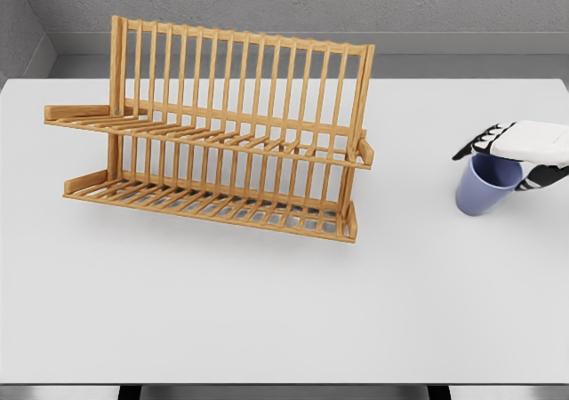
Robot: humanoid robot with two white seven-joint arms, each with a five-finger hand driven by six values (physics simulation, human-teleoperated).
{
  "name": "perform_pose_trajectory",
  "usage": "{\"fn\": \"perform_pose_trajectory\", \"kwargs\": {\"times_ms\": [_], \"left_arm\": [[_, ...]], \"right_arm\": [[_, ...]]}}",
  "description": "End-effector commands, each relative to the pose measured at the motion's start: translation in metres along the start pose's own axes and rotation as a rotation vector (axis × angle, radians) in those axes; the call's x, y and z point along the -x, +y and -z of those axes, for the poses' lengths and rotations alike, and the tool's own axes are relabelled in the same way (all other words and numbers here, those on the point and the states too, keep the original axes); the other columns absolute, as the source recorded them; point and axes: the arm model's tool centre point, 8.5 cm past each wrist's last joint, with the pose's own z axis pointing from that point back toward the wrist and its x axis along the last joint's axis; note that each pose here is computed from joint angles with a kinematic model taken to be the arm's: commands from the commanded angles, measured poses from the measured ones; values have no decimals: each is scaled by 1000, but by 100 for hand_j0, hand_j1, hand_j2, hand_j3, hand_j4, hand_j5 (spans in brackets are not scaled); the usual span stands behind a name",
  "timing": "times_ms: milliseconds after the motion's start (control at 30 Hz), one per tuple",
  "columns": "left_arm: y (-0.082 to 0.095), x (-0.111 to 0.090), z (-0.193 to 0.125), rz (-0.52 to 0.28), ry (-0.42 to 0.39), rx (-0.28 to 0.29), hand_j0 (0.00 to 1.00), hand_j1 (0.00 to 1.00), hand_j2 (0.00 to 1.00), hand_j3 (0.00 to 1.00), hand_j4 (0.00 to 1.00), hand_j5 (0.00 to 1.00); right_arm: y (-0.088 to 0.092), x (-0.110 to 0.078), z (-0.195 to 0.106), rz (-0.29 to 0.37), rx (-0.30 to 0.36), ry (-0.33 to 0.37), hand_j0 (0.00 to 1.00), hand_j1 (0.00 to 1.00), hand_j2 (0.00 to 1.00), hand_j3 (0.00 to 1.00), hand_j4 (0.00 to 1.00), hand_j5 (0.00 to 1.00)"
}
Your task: Right arm put cup on second shelf
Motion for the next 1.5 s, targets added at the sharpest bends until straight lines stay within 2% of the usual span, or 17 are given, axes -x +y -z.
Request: {"fn": "perform_pose_trajectory", "kwargs": {"times_ms": [0, 100, 200, 567, 733, 1033, 1100, 1267, 1467], "left_arm": [[0, 0, 0, 0, 0, 0, 100, 100, 100, 100, 100, 100], [0, 0, 0, 0, 0, 0, 100, 100, 100, 100, 100, 100], [0, 0, 0, 0, 1, 0, 100, 100, 100, 100, 100, 100], [0, 0, 0, 0, 0, 0, 100, 100, 100, 100, 100, 100], [0, 0, 0, 0, 0, 0, 100, 100, 100, 100, 100, 100], [0, 0, 0, 0, 1, 0, 100, 100, 100, 100, 100, 100], [0, 0, 0, 0, 0, 0, 100, 100, 100, 100, 100, 100], [0, 0, 0, 0, 0, 0, 100, 100, 100, 100, 100, 100], [0, 0, 0, 0, 1, 0, 100, 100, 100, 100, 100, 100]], "right_arm": [[-2, -3, 0, -1, 6, -8, 73, 73, 73, 73, 73, 73], [-4, -5, 1, -9, 8, -14, 71, 71, 71, 71, 71, 71], [-4, -5, 1, -9, 8, -14, 63, 63, 63, 63, 63, 63], [-16, -4, -3, -22, 35, -7, 62, 62, 62, 62, 62, 62], [-40, -3, -7, -50, 89, -3, 62, 62, 62, 62, 62, 62], [-66, -3, -13, -71, 170, 5, 62, 62, 62, 62, 62, 62], [-74, -8, -16, -92, 189, -3, 62, 62, 62, 62, 62, 62], [-77, -12, -16, -101, 196, -12, 60, 60, 60, 60, 60, 60], [-93, -33, -16, -164, 223, -55, 60, 60, 60, 60, 60, 60]]}}
